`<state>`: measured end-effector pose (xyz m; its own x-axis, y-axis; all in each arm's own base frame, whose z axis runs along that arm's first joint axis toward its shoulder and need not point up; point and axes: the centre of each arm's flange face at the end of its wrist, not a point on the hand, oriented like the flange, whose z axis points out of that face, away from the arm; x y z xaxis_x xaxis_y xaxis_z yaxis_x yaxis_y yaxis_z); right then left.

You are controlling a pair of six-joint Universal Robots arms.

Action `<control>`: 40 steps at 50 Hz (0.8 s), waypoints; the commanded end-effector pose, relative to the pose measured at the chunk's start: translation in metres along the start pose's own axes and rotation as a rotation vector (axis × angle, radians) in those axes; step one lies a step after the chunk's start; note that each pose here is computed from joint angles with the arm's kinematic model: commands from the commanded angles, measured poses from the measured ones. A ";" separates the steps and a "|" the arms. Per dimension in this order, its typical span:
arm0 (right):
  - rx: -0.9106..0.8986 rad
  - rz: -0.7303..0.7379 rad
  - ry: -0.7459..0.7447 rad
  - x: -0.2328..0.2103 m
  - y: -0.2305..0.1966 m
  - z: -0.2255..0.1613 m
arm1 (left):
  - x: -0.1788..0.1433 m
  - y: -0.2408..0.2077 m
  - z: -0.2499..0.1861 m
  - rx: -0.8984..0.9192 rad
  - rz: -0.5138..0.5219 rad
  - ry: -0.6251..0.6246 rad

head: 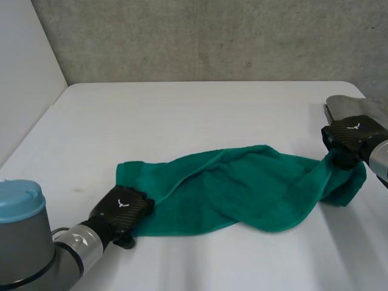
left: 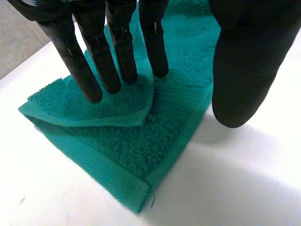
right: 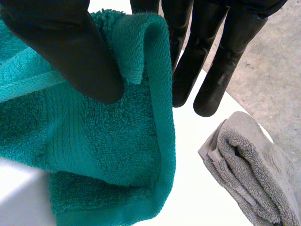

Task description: Fold the laundry.

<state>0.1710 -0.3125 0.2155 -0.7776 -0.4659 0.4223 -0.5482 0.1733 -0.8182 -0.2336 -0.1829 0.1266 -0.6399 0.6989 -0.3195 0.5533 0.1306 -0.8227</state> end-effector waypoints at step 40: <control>-0.010 0.000 -0.007 -0.006 0.009 -0.001 | -0.010 -0.008 0.007 0.037 0.012 -0.056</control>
<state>0.1708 -0.3079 0.2062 -0.7755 -0.4721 0.4191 -0.5511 0.1826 -0.8142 -0.2377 -0.2046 0.1237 -0.6631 0.6624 -0.3487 0.5513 0.1171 -0.8261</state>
